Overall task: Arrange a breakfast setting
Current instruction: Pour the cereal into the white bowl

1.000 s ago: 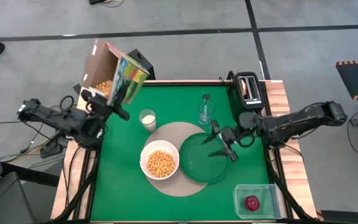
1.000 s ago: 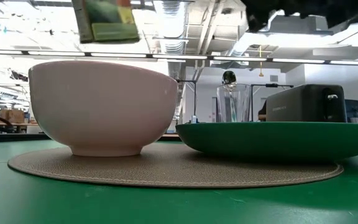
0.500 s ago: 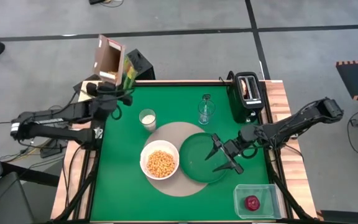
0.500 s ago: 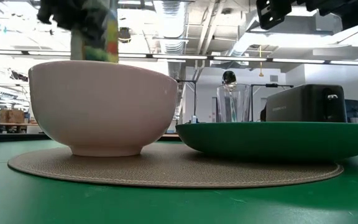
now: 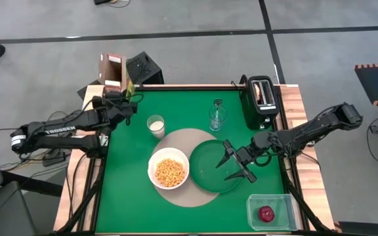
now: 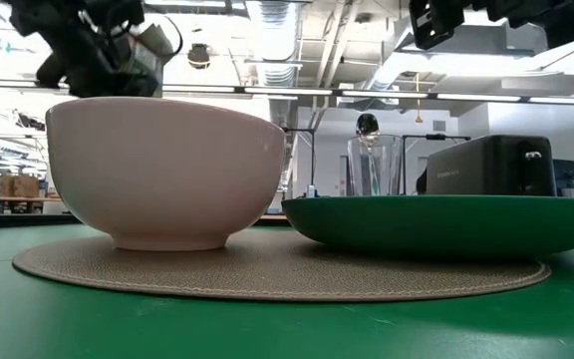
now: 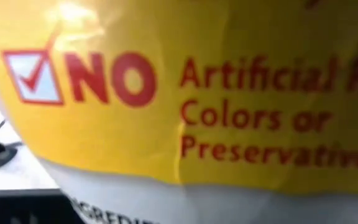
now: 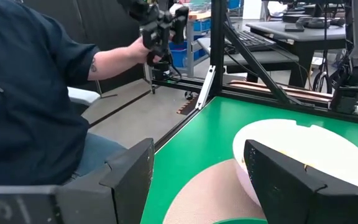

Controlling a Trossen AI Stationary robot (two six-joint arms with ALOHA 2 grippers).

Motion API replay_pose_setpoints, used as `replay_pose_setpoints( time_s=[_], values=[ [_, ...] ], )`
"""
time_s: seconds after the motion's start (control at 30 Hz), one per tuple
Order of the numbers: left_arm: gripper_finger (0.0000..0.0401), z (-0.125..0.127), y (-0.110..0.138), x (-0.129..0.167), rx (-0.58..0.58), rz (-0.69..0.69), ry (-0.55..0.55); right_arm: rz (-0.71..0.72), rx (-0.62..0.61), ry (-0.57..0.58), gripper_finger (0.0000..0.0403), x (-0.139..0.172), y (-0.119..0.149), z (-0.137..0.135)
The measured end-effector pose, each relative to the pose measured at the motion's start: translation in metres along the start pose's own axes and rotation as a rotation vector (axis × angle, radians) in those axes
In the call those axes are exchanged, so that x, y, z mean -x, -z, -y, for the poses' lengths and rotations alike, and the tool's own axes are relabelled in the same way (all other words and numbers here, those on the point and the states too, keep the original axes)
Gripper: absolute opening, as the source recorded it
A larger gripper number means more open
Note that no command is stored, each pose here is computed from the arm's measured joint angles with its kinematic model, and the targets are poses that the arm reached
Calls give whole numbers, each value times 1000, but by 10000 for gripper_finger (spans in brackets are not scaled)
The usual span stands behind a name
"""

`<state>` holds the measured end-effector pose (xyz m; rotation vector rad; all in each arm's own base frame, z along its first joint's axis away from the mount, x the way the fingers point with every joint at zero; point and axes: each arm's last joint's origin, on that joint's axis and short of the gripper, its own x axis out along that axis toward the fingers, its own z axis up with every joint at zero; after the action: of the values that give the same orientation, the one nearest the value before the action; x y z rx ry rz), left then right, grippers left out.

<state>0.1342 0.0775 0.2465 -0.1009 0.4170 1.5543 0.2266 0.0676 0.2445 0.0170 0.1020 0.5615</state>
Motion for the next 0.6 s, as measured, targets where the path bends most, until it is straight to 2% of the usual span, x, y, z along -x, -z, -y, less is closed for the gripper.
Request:
replay_pose_setpoints(
  time_s=[0.3, 0.6],
  values=[
    [149, 2, 43, -27, 73, -38, -15, -4, 12, 0, 276, 0, 0, 0],
    [149, -3, 59, -39, 78, -46, -44, -8, 13, 0, 276, 0, 1, 0]
  ],
)
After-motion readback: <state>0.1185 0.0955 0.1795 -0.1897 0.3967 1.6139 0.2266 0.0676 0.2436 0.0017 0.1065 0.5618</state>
